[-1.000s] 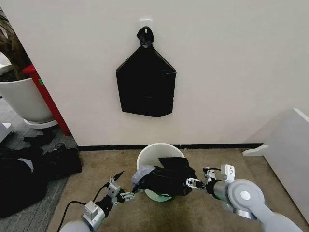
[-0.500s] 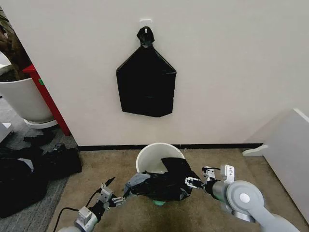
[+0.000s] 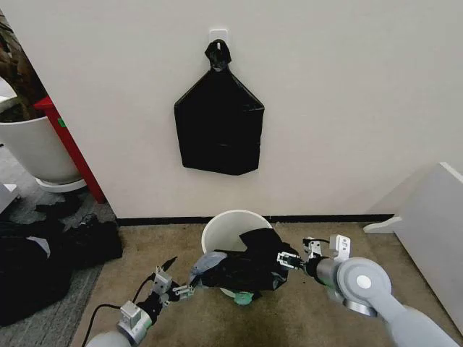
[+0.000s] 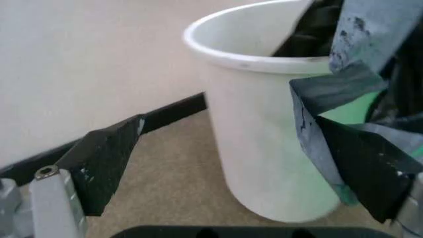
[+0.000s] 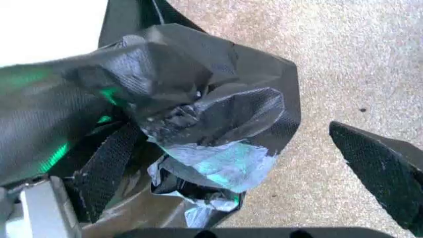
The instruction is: Place the garbage bag over the trash bin.
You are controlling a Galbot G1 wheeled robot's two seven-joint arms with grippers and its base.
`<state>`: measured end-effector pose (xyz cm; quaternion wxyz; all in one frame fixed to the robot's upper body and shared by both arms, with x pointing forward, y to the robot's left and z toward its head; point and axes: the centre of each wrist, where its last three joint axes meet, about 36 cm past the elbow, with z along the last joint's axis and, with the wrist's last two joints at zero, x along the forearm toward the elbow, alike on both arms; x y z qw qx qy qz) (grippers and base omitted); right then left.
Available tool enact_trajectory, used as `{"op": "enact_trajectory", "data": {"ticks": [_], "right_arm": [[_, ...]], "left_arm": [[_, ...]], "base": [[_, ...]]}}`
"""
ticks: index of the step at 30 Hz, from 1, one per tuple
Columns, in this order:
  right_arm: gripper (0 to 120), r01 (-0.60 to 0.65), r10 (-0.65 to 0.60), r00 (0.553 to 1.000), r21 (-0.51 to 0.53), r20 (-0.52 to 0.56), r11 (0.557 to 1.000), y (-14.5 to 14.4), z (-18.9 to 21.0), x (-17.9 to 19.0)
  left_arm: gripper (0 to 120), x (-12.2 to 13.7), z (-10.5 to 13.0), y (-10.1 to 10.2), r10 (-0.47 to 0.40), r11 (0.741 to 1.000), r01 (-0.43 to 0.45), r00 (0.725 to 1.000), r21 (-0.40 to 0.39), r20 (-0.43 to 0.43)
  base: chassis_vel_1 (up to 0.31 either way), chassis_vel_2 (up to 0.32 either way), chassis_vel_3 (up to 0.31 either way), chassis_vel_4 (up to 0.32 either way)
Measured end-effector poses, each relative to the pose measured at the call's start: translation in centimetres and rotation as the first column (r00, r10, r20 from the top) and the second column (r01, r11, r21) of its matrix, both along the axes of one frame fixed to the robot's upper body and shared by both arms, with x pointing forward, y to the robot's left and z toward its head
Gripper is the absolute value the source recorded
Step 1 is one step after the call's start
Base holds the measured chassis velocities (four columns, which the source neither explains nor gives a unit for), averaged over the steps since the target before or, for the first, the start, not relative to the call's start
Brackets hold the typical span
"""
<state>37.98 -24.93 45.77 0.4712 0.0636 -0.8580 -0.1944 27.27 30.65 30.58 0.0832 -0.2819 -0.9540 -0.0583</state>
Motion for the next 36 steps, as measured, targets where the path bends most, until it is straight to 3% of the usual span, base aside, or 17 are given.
{"op": "enact_trajectory", "data": {"ticks": [5,18,27,36], "right_arm": [[100,0.017,-0.017,1.0,0.001,-0.02,1.0,-0.3,-0.2,0.2],[100,0.051,-0.051,0.998,0.004,-0.03,0.999,-0.3,0.3,1.2],[100,0.025,-0.026,0.999,-0.032,-0.03,0.999,0.1,1.1,-1.1],[100,0.005,-0.006,1.0,-0.074,-0.012,0.997,0.6,1.1,-2.8]], "left_arm": [[100,-2.8,0.4,1.1,-0.084,0.996,0.084,0.996,0.034,-0.006],[100,-5.8,0.1,3.1,-0.182,0.982,0.183,0.983,0.046,-0.017],[100,-3.9,3.6,-1.5,-0.219,0.975,0.22,0.975,-0.022,0.031],[100,-1.7,6.1,-2.3,-0.196,0.98,0.196,0.98,-0.02,0.031]], "base": [[0.0,0.0,0.0,0.0],[0.0,0.0,0.0,0.0],[0.0,0.0,0.0,0.0],[0.0,0.0,0.0,0.0]]}}
